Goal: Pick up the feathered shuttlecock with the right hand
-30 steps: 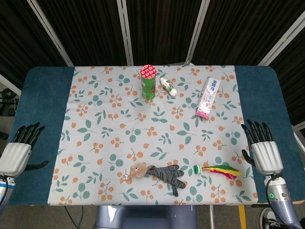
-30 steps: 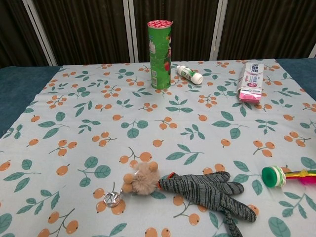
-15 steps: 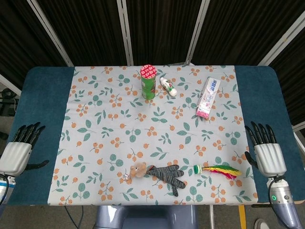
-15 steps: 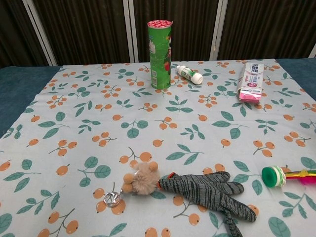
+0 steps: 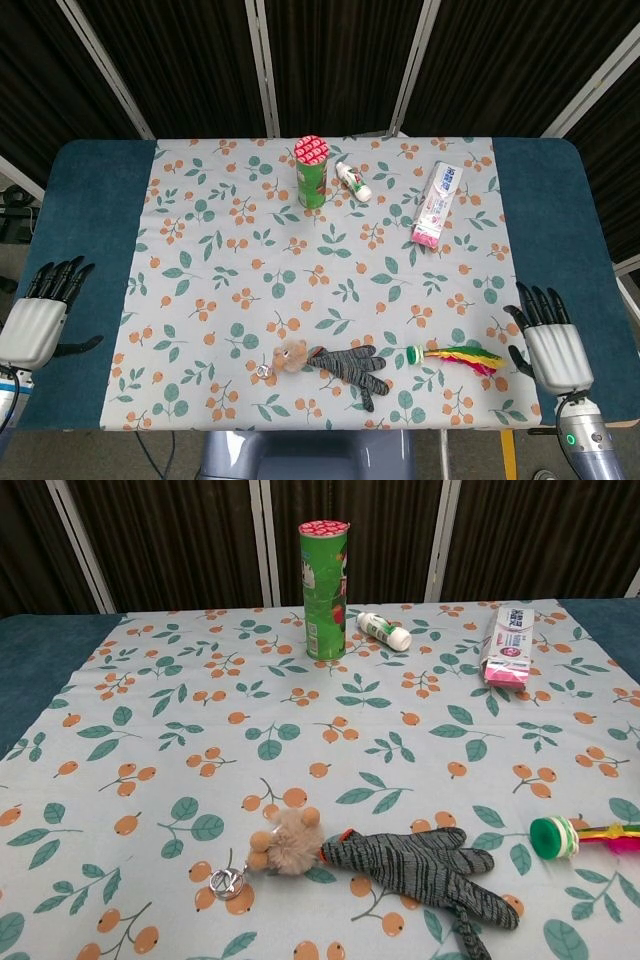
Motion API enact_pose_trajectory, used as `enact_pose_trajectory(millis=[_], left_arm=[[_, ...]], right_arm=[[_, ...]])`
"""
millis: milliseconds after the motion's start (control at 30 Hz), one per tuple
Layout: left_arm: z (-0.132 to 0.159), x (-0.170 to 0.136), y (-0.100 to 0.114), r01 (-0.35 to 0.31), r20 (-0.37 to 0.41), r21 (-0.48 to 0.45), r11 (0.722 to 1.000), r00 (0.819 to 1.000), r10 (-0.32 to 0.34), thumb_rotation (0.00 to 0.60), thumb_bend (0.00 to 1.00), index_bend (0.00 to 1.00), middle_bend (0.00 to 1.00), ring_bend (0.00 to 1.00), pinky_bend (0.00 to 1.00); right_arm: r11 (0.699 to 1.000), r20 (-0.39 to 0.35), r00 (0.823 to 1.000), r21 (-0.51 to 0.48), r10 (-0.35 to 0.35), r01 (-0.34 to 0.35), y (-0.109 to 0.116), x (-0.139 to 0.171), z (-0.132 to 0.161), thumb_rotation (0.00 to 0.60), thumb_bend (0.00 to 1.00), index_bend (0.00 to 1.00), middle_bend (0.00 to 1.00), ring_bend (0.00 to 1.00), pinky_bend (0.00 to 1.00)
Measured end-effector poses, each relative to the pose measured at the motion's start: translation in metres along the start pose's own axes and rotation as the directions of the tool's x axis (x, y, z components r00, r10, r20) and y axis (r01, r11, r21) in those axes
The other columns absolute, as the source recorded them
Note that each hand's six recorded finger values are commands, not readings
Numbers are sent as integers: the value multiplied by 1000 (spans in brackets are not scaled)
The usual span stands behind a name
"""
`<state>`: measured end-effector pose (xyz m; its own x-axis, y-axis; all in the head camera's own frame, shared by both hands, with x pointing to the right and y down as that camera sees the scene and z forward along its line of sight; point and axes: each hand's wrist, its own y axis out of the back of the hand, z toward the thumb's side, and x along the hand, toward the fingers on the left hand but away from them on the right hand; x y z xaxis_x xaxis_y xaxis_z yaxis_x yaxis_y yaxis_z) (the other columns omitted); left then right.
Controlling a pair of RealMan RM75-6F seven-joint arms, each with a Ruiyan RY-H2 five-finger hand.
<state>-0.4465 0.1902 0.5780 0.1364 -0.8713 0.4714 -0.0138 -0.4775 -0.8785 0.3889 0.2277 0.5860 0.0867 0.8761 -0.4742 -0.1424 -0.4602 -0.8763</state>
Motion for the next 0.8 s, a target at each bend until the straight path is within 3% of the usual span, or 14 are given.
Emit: enact_pose_trajectory(millis=[400,800], left_arm=[[-1,-1,0,-5,1,1,1000,1000,5,529,113,54,0,0,0],[-1,-1,0,-5,1,2,1000,1000,5,528,114,54,0,0,0]], right_arm=[[999,-30,999,11,40,-40,-23,1,36,600,246,395,106,0,0],[997,-28,998,47,64,-63,-41,-3,50,600,244,404,116,0,0]])
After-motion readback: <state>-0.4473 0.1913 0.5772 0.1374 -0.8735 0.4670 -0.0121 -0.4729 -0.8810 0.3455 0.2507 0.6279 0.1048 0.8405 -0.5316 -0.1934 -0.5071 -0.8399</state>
